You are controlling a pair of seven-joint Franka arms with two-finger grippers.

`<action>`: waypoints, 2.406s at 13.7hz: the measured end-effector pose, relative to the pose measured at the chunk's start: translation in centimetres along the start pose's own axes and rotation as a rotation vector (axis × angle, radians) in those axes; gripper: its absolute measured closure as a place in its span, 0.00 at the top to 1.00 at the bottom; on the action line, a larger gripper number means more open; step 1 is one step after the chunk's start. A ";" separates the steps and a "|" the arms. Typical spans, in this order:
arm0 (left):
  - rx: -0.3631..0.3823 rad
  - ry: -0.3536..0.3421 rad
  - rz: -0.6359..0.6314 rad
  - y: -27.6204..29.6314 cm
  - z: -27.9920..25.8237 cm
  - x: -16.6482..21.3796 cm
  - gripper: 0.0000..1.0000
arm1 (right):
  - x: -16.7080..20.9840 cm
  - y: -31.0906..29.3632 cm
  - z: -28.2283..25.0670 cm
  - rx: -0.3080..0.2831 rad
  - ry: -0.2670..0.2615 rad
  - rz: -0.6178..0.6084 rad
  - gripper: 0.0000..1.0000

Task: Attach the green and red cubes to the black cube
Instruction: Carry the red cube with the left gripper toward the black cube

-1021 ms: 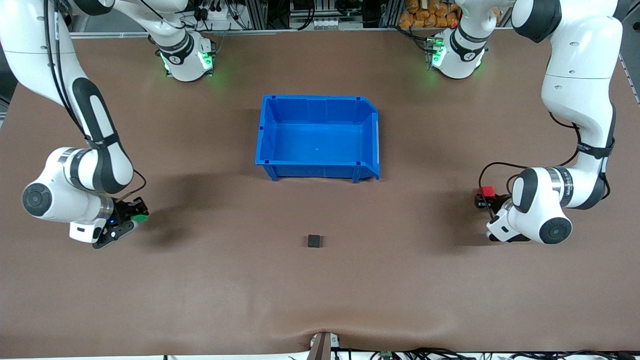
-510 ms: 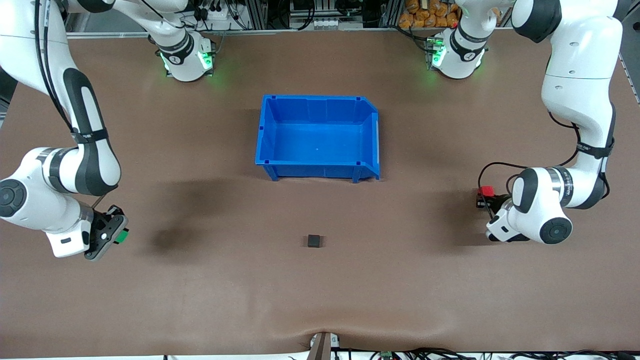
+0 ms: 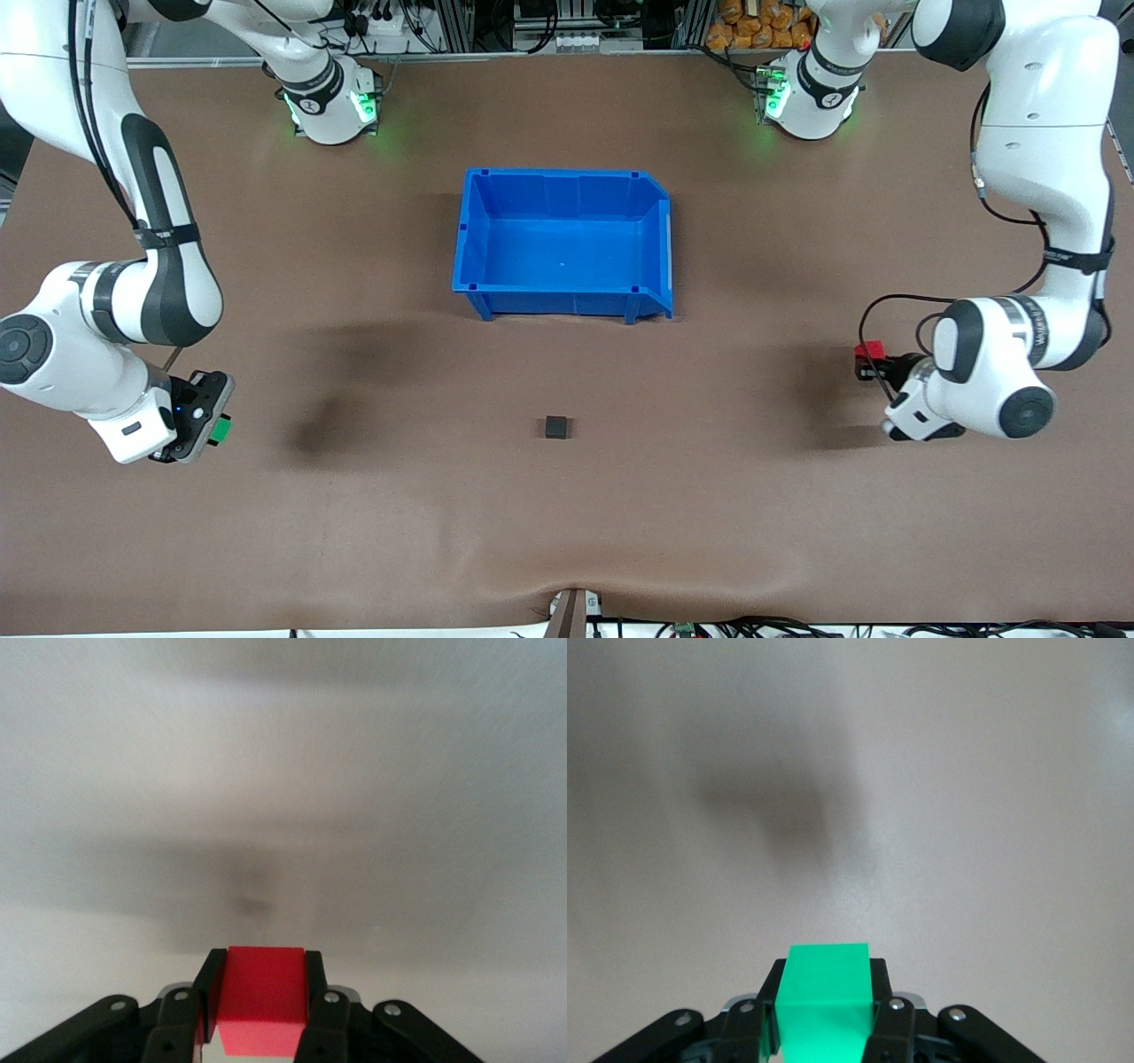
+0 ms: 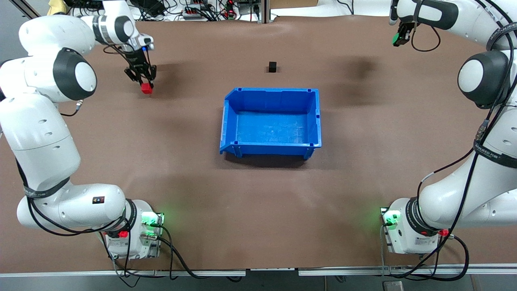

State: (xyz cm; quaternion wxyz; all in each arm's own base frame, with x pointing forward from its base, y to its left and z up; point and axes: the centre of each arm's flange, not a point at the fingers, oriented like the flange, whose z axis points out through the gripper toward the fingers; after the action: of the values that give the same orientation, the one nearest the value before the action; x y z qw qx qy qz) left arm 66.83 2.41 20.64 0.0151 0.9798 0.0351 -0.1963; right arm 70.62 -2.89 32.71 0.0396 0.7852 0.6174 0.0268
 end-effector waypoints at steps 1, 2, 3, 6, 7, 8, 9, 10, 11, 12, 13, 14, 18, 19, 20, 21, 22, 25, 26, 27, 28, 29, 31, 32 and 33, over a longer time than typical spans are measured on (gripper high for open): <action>-0.022 0.018 -0.007 0.3 -1.1 0.2 0.40 | 0.4 0.0 -0.1 -0.003 0.001 -0.008 0.40; -0.038 0.030 -0.018 1.2 -1.9 0.3 0.40 | 1.0 0.0 -0.4 -0.008 0.002 -0.018 0.40; -0.055 0.040 -0.046 2.6 -2.6 0.3 0.40 | 1.9 0.1 -0.9 -0.019 0.005 -0.032 0.40; -0.150 0.042 -0.155 5.9 -3.7 0.3 0.40 | 5.6 0.2 -3.1 -0.056 -0.004 -0.118 0.40; -0.200 0.035 -0.208 6.6 -3.9 0.4 0.40 | 6.8 0.1 -3.7 -0.061 -0.026 -0.153 0.40; -0.241 0.027 -0.277 7.4 -4.1 0.7 0.40 | 7.8 0.0 -4.4 -0.070 -0.053 -0.186 0.40; -0.265 0.025 -0.345 8.5 -4.1 1.0 0.40 | 8.6 -0.1 -4.8 -0.076 -0.077 -0.213 0.40; -0.281 0.030 -0.408 10.1 -4.1 1.4 0.40 | 9.2 -0.3 -5.0 -0.076 -0.093 -0.232 0.40; -0.298 0.037 -0.467 12.1 -4.0 1.6 0.40 | 9.7 -0.5 -5.1 -0.072 -0.104 -0.245 0.40; -0.322 0.041 -0.519 14.2 -3.8 1.8 0.40 | 10.0 -0.7 -5.0 -0.066 -0.113 -0.255 0.40; -0.348 0.040 -0.559 15.9 -3.6 1.9 0.40 | 10.1 -0.8 -5.0 -0.059 -0.118 -0.258 0.40; -0.368 0.035 -0.600 17.2 -3.5 2.2 0.40 | 10.1 -0.9 -4.9 -0.050 -0.121 -0.256 0.40; -0.441 0.046 -0.881 20.7 -3.4 3.3 0.40 | 10.3 -1.6 -4.5 0.003 -0.140 -0.177 0.40; -0.480 0.040 -0.987 22.0 -3.3 3.4 0.40 | 10.7 -1.9 -4.4 0.012 -0.146 -0.154 0.40; -0.513 0.037 -1.073 23.7 -2.8 3.4 0.40 | 11.0 -2.1 -4.4 0.016 -0.149 -0.135 0.40; -0.534 0.042 -1.122 25.8 -2.0 3.3 0.40 | 11.2 -2.3 -4.4 0.019 -0.152 -0.123 0.40; -0.550 0.042 -1.153 28.0 -0.9 3.0 0.40 | 11.4 -2.4 -4.4 0.021 -0.153 -0.112 0.40; -0.620 -0.008 -1.284 32.4 1.7 2.7 0.40 | 12.5 -2.8 -4.5 0.019 -0.153 -0.083 0.40; -0.639 -0.008 -1.296 33.8 2.4 2.6 0.40 | 13.1 -3.1 -4.5 0.017 -0.153 -0.075 0.40; -0.654 -0.006 -1.298 35.1 2.9 2.4 0.40 | 13.9 -3.4 -4.6 0.015 -0.152 -0.071 0.40; -0.662 -0.008 -1.295 36.2 3.5 2.1 0.40 | 14.7 -3.7 -4.7 0.013 -0.151 -0.071 0.40; -0.671 -0.010 -1.286 37.1 3.6 1.9 0.40 | 15.7 -4.2 -4.7 0.011 -0.149 -0.075 0.40; -0.689 -0.014 -1.267 38.3 2.9 1.5 0.40 | 18.7 -5.4 -5.1 -0.005 -0.140 -0.062 0.40; -0.694 -0.014 -1.261 38.7 2.7 1.3 0.40 | 20.8 -6.3 -5.5 -0.016 -0.134 -0.067 0.40; -0.695 -0.018 -1.255 39.1 2.8 1.2 0.40 | 22.8 -7.2 -5.6 -0.024 -0.128 -0.077 0.40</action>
State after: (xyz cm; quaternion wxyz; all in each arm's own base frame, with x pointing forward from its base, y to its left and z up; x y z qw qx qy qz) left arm 69.76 -36.64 18.27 0.2107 0.7119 0.6521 -0.1533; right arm 68.57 21.14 37.44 0.0896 0.7603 0.6431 -0.0177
